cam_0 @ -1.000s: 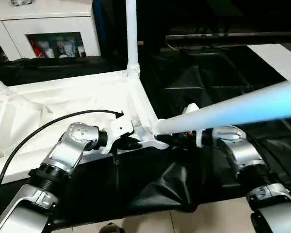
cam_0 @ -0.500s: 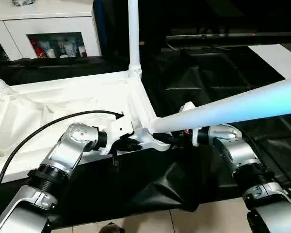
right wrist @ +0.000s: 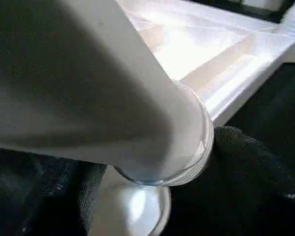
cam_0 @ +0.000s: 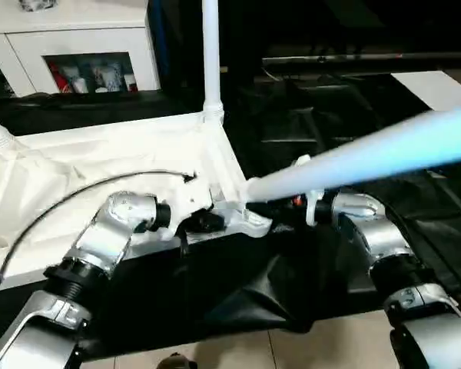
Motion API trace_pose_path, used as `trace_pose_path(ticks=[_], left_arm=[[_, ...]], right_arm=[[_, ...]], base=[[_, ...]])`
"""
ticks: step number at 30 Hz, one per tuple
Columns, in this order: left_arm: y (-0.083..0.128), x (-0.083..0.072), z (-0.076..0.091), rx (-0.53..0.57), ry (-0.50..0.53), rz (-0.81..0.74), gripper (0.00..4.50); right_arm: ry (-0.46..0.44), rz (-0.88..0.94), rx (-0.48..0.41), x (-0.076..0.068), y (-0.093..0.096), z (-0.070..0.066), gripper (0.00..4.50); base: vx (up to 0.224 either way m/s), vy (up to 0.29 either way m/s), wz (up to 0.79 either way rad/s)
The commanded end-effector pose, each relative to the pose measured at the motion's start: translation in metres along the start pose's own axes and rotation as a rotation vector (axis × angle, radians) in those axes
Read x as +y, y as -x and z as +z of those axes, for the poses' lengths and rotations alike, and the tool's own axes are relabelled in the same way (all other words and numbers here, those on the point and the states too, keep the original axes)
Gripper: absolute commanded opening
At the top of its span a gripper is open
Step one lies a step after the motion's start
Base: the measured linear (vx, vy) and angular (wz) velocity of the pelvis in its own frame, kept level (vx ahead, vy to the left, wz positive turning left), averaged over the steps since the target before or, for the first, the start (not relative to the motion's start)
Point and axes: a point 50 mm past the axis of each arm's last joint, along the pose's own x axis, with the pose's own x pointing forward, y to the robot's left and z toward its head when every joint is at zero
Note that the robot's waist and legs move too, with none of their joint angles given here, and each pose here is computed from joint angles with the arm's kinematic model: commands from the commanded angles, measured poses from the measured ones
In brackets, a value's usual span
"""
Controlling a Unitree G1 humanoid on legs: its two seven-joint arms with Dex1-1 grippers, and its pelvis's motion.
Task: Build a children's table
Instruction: Insert table leg to table base
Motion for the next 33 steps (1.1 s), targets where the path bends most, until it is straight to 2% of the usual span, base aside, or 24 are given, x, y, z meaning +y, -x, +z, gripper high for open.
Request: trace_pose_path(ticks=[1,4,5,8,9,14,16,23,27,28,33], left_arm=[[0.011,0.015,0.024,-0.080,-0.094,0.085,1.18],[0.015,0.019,0.033,-0.129,-0.124,0.116,1.55],[0.016,0.019,0.036,-0.153,-0.128,0.120,1.55],[0.020,0.018,0.056,-0.286,-0.119,0.121,1.78],[0.020,0.016,0.068,-0.357,-0.114,0.137,1.90],[0.017,0.010,0.083,-0.441,-0.117,0.145,2.30],[0.012,0.010,0.092,-0.510,-0.069,0.187,2.39],[0.004,0.001,0.106,-0.609,0.009,0.144,2.82],[0.001,-0.005,0.111,-0.622,0.007,0.119,3.06],[0.000,-0.005,0.111,-0.616,0.000,0.127,3.25],[0.000,0.001,0.111,-0.618,0.028,0.173,3.44]], right_arm=[[-0.023,-0.050,-0.046,-0.008,-0.001,0.014,3.15],[-0.031,-0.068,-0.053,-0.011,-0.005,0.019,3.15],[-0.032,-0.074,-0.050,-0.011,-0.005,0.020,3.15],[-0.033,-0.105,-0.009,-0.014,-0.009,0.022,3.15],[-0.037,-0.130,0.025,-0.017,-0.011,0.022,3.15],[-0.056,-0.162,0.048,-0.019,-0.015,0.023,3.15],[-0.058,-0.169,0.050,-0.019,-0.017,0.025,3.15],[-0.064,-0.164,0.057,-0.017,-0.021,0.026,3.14],[-0.061,-0.162,0.064,-0.016,-0.023,0.025,3.14],[-0.061,-0.160,0.065,-0.016,-0.023,0.025,3.14],[-0.062,-0.147,0.059,-0.014,-0.024,0.025,3.14]], base=[[0.000,0.000,0.00],[0.000,0.000,0.00],[0.000,0.000,0.00],[0.000,0.000,0.00],[0.000,0.000,0.00],[0.000,0.000,0.00],[0.000,0.000,0.00],[0.000,0.000,0.00],[0.000,0.000,0.00],[0.000,0.000,0.00],[0.000,0.000,0.00]])
